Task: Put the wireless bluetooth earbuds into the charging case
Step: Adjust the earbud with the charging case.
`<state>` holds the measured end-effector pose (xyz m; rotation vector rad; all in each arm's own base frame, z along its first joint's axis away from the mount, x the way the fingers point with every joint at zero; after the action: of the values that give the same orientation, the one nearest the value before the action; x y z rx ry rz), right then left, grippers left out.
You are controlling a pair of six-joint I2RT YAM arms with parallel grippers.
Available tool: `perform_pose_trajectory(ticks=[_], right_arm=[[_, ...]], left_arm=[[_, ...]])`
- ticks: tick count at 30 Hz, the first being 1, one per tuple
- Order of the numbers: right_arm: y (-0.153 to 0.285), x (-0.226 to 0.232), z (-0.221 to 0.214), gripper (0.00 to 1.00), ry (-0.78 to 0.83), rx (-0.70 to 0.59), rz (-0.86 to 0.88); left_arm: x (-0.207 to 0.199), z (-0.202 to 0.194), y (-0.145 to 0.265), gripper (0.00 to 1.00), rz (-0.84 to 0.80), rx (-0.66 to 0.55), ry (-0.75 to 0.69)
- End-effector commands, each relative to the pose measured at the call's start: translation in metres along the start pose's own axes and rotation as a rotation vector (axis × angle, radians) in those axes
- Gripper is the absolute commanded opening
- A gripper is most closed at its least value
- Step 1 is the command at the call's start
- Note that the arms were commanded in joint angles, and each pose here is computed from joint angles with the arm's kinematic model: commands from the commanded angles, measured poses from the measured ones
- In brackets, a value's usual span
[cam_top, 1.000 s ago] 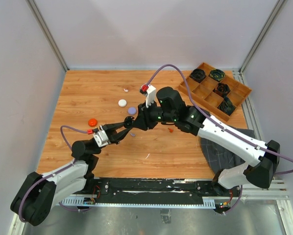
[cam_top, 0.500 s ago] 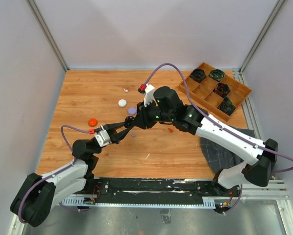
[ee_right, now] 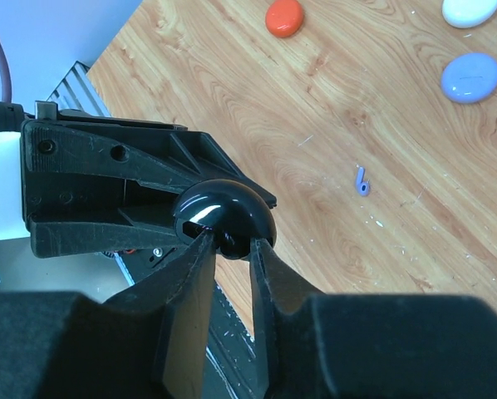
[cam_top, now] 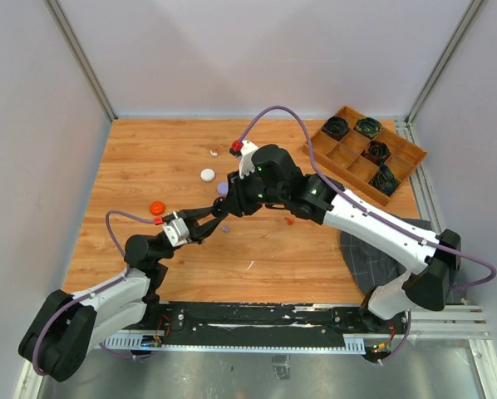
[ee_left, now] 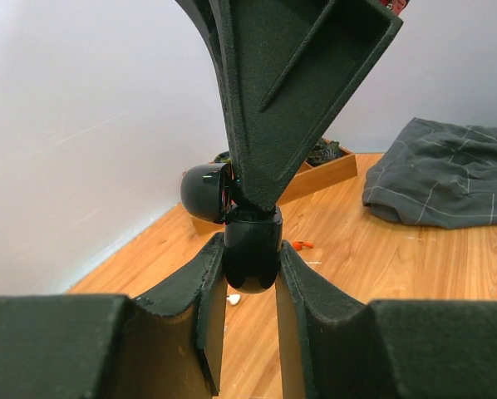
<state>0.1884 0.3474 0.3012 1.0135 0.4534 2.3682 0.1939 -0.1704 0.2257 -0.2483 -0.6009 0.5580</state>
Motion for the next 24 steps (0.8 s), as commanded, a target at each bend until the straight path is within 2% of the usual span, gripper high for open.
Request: perform_pose_trajectory(ticks=[1,8,16,24], right_arm=[[-0.003,0.006,-0.002,0.23,-0.019,0.018,-0.010],[0.008,0.005,0.000,0.16,0.029,-0.008,-0.010],[0.025,0.012,0.007,0.02,0.147,-0.046,0.051],[0.037,0.018,0.007,0.01,0.244,-0.059,0.112]], left_arm=[[0.011,0.018,-0.008,0.00,0.022,-0.068,-0.065],[0.010,0.014,-0.006,0.00,0.029,-0.051,-0.043],[0.000,0.009,-0.002,0.00,-0.010,-0.041,0.004],[-0.006,0.010,-0.002,0.00,-0.051,-0.051,0.027]])
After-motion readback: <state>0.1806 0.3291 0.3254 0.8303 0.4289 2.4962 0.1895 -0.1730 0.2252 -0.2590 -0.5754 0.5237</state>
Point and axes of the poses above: each gripper's point midway between its finger pads, its own y axis back along the fingers, its own x axis along the line the jaws close on, z = x × y, the point moved 5 cm from there along y, back along the fingers, and after that the axes turned 12 degrees about -y, right-handed, at the moved point
